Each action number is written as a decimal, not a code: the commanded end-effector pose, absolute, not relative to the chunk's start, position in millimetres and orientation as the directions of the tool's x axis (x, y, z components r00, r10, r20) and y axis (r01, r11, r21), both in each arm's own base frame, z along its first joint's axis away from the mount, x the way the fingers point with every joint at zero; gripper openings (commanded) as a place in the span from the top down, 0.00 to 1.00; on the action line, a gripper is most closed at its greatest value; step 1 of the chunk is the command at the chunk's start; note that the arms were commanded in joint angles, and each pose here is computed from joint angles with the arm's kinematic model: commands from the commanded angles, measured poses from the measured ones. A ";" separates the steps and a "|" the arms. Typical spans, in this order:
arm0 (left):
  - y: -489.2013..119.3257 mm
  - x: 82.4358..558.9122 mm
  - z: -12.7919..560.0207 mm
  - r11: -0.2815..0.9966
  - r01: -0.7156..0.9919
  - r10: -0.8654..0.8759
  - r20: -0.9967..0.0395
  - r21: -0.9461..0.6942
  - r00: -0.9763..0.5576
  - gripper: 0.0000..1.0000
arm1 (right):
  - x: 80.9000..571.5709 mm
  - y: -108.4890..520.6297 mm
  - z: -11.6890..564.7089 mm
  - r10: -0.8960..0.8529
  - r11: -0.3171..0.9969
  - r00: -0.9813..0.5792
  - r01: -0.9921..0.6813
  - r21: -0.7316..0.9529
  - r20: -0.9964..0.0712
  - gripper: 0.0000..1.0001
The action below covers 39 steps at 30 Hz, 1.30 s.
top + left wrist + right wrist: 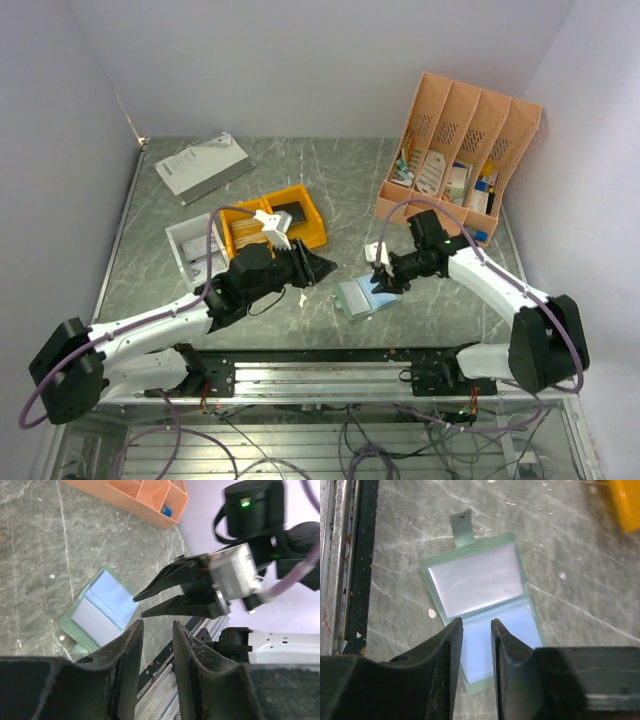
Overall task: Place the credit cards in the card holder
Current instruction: Open the card holder at the center of the board.
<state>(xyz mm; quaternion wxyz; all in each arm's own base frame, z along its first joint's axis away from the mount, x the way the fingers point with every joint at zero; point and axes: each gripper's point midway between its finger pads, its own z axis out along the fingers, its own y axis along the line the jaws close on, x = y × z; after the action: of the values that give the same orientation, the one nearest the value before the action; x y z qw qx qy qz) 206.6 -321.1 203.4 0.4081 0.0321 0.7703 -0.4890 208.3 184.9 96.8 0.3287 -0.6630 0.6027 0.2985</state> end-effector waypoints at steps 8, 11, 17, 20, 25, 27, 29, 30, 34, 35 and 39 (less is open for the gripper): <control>-307.9 192.4 149.3 0.562 0.314 -0.325 -0.554 -0.765 -0.766 0.66 | 198.5 217.0 26.2 -0.731 -0.266 0.267 -0.959 -0.098 -0.628 0.81; -293.4 194.3 142.1 0.613 0.281 -0.339 -0.567 -0.738 -0.751 0.66 | 199.4 222.7 15.8 -0.757 -0.266 0.263 -0.960 -0.085 -0.598 0.82; -244.4 203.6 150.0 0.766 0.217 -0.340 -0.668 -0.605 -0.662 0.66 | 201.9 230.5 4.6 -0.788 -0.238 0.217 -0.970 -0.040 -0.577 0.82; -220.7 203.2 156.8 0.826 0.190 -0.310 -0.709 -0.531 -0.633 0.66 | 200.0 233.7 11.8 -0.780 -0.235 0.204 -0.972 -0.024 -0.592 0.82; -200.5 205.9 170.1 0.887 0.182 -0.241 -0.761 -0.425 -0.603 0.64 | 194.0 235.0 35.2 -0.734 -0.245 0.195 -0.969 -0.015 -0.650 0.82; -197.1 210.8 179.1 0.906 0.183 -0.210 -0.781 -0.381 -0.588 0.62 | 196.7 233.0 46.6 -0.708 -0.229 0.173 -0.973 -0.010 -0.685 0.81; -192.6 217.3 183.2 0.929 0.176 -0.171 -0.801 -0.324 -0.574 0.57 | 199.1 232.0 57.4 -0.684 -0.211 0.152 -0.978 -0.006 -0.713 0.81; -192.1 220.2 184.9 0.938 0.176 -0.151 -0.807 -0.299 -0.571 0.54 | 198.7 231.1 63.0 -0.670 -0.217 0.155 -0.976 -0.009 -0.726 0.81; -192.7 239.9 192.5 0.955 0.188 -0.085 -0.817 -0.231 -0.571 0.48 | 202.3 231.5 89.6 -0.611 -0.198 0.126 -0.980 -0.003 -0.782 0.79; -197.4 246.6 191.8 0.955 0.200 -0.066 -0.812 -0.221 -0.580 0.47 | 200.4 234.0 96.0 -0.594 -0.207 0.122 -0.978 0.004 -0.795 0.78; -216.6 273.1 201.8 0.939 0.296 0.042 -0.795 -0.176 -0.606 0.45 | 215.0 229.6 118.2 -0.574 -0.154 0.081 -0.988 0.011 -0.815 0.76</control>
<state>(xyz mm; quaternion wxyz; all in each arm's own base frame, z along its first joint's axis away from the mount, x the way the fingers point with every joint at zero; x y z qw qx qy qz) 253.7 -203.9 187.9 0.4475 0.0226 0.8805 -0.1545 215.6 227.6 90.3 0.2795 -0.6921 0.5845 0.3183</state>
